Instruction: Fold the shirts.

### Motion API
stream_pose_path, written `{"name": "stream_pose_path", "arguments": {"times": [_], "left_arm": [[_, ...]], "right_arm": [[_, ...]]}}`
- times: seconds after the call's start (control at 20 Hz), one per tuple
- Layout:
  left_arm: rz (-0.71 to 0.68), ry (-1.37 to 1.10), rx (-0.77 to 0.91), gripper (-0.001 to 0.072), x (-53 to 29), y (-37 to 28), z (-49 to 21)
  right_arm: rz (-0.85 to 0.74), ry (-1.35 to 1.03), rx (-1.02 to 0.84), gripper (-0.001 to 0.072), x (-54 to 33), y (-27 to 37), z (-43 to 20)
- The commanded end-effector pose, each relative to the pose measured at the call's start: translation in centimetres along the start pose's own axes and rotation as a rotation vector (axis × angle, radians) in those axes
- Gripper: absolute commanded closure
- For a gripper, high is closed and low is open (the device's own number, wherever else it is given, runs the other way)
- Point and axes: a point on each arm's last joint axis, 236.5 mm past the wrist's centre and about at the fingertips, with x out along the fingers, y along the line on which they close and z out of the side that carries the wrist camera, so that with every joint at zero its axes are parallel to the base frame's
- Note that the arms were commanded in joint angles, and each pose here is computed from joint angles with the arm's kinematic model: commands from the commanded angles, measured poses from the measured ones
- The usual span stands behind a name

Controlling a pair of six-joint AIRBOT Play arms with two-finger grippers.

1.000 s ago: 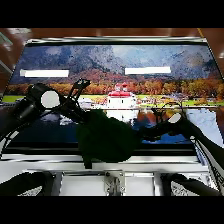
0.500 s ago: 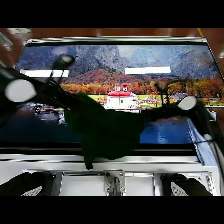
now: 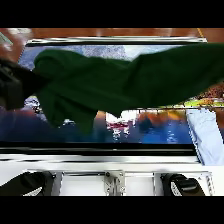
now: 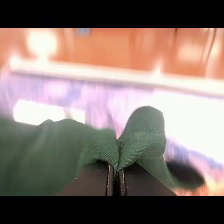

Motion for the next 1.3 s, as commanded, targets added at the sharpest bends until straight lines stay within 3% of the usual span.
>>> {"name": "stream_pose_path", "arguments": {"times": [0.0,0.4,0.6,0.75,1.0,1.2,1.25], "left_arm": [[0.045,0.195,-0.016,0.0657,0.6,0.9,-4.6],[0.184,0.599,-0.014,0.0657,11.8,5.1,-17.5],[0.253,0.710,-0.114,0.0658,17.4,8.8,-21.9],[0.317,0.650,-0.242,0.0657,21.5,12.9,-21.7],[0.393,0.479,-0.435,0.0656,26.9,19.0,-20.7],[0.329,0.571,-0.546,0.0654,29.5,17.3,-23.7],[0.328,0.585,-0.548,0.0597,29.4,17.2,-24.0]], "right_arm": [[-0.041,-0.042,0.015,0.0641,-3.8,0.0,1.0],[-0.283,0.657,-0.003,0.0641,3.6,-8.5,-14.5],[-0.316,0.756,0.009,0.0641,13.1,-12.0,-21.1],[-0.311,0.781,0.060,0.0641,20.9,-13.7,-26.6],[-0.309,0.859,0.358,0.0640,28.4,-13.2,-37.2],[-0.225,0.961,0.598,0.0640,30.2,-9.5,-42.8],[-0.211,0.938,0.617,0.0615,30.6,-9.2,-42.3]]}}
